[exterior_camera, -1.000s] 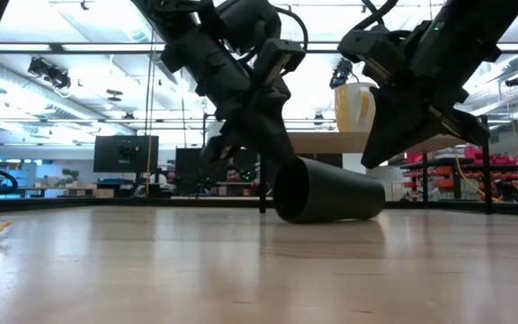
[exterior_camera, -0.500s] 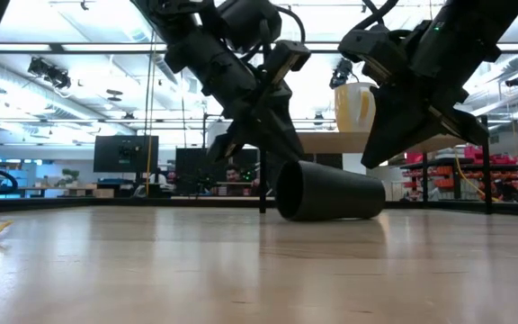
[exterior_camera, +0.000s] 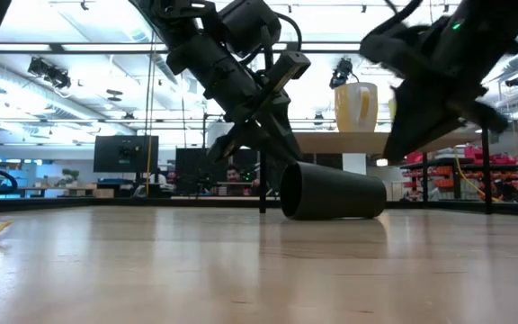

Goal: Stack small to large cups/mugs on shelf
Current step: Put the black cup on the shelf

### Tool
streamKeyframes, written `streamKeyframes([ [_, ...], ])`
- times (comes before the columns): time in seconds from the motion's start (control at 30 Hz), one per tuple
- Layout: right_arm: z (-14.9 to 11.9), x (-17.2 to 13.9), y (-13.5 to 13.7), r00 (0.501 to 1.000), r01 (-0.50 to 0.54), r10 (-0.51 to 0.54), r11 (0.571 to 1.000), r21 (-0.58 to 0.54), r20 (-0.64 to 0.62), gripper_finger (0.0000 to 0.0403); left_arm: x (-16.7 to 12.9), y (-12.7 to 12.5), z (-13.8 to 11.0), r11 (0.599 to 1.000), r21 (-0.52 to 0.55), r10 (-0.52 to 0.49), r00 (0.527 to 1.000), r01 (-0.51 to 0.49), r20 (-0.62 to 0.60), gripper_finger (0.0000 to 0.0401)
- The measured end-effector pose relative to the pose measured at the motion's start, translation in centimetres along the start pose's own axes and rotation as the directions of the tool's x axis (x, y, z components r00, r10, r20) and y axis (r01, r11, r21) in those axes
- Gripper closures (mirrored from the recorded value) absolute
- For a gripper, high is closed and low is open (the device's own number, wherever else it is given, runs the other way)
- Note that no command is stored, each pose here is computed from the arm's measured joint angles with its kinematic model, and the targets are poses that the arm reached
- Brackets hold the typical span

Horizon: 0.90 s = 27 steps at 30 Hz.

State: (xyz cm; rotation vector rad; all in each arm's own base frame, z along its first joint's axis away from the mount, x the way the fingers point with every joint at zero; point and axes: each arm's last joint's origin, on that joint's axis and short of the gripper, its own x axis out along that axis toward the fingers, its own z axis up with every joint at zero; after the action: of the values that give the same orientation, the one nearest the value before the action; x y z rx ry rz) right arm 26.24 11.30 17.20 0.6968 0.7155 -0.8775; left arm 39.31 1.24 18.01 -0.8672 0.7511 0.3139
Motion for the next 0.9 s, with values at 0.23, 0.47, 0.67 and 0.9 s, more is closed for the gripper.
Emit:
streamKeyframes([
  [0.23,1.3,-1.9,-2.5,0.997,0.074,-0.074,0.997,0.011,0.022,0.0402,0.0,0.0,0.0,1.0,0.001,0.005,1.0,-0.005,0.003,0.0349],
  [0.47,0.8,-0.7,-6.8,0.992,-0.118,0.106,0.974,0.191,0.072,0.0402,0.0,0.0,0.0,1.0,0.004,0.006,1.0,-0.006,0.004,0.0344],
  [0.67,1.3,-0.6,-9.5,0.988,-0.119,0.087,0.959,0.256,0.131,0.0402,0.0,0.0,0.0,1.0,0.003,0.005,1.0,-0.006,0.004,0.034],
  [0.9,2.6,0.8,-10.7,0.988,-0.084,0.04,0.951,0.298,0.152,0.0402,0.0,0.0,0.0,1.0,0.003,0.013,1.0,-0.013,0.015,0.0345],
])
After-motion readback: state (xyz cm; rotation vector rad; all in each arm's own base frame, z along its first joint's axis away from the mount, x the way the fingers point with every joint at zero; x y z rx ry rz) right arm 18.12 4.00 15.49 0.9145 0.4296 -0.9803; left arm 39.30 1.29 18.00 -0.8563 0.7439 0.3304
